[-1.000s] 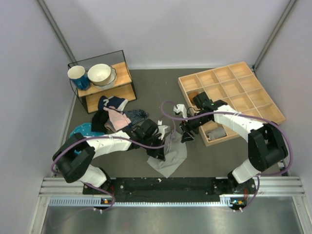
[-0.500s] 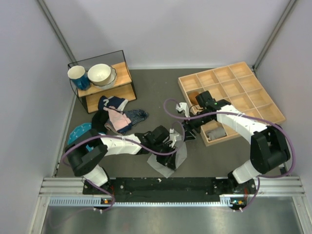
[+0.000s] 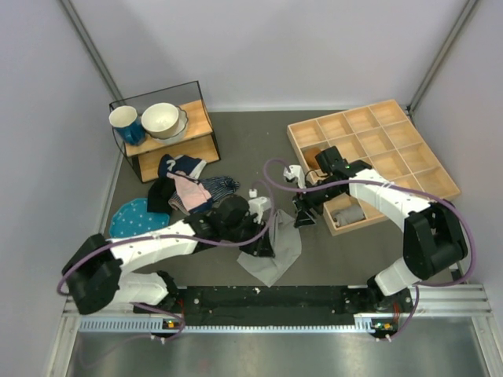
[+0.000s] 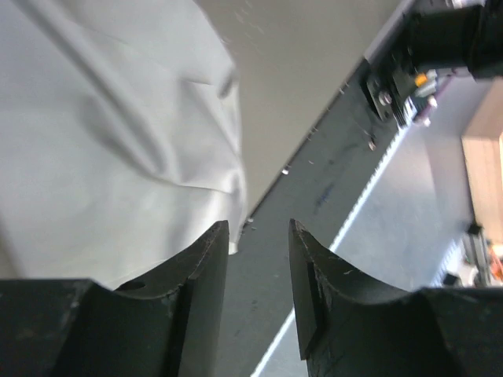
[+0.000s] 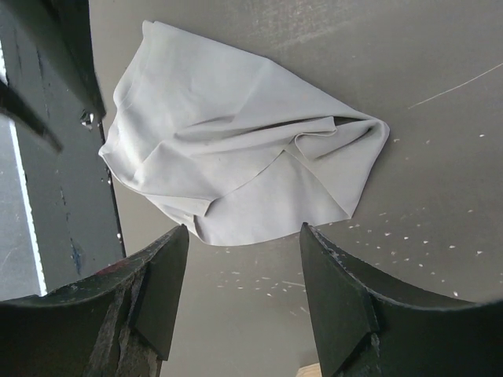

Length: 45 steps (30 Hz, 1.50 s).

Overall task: Roll the underwear
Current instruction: Fold the underwear at the center of the board.

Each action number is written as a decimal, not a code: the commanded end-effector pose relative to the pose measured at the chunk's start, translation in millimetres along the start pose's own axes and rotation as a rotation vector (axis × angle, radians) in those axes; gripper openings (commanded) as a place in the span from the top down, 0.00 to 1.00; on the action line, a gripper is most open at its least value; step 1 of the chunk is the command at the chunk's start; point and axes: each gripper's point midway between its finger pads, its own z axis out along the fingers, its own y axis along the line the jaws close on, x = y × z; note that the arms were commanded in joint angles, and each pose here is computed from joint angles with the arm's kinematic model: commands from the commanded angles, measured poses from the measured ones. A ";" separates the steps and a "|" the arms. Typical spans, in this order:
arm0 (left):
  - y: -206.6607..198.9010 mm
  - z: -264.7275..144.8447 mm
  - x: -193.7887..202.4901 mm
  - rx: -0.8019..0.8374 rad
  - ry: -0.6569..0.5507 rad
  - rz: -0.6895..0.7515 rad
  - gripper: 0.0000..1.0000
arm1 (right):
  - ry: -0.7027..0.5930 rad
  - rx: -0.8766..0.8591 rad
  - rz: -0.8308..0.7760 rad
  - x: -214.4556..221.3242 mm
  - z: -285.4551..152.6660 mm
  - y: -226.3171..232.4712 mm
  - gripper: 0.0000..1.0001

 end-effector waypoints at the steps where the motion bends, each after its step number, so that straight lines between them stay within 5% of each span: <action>1: 51.0 -27.8 -3.7 -0.203 -0.108 -0.037 0.59 | -0.022 -0.011 0.000 -14.0 5.4 -6.8 0.41; 12: 90.0 -41.9 -1.7 -0.288 -0.156 -0.094 0.67 | 0.140 0.106 -0.024 -20.1 43.9 -42.3 0.44; 30: 91.8 -35.1 0.9 -0.263 -0.131 -0.100 0.68 | 0.261 0.144 -0.093 -9.6 74.9 -46.9 0.44; 41: 96.0 -37.5 3.3 -0.287 -0.134 -0.102 0.69 | 0.284 0.234 -0.098 -3.3 67.3 -55.4 0.82; 45: 99.7 -35.8 7.6 -0.296 -0.120 -0.108 0.69 | 0.294 0.264 -0.093 2.1 61.3 -57.2 0.85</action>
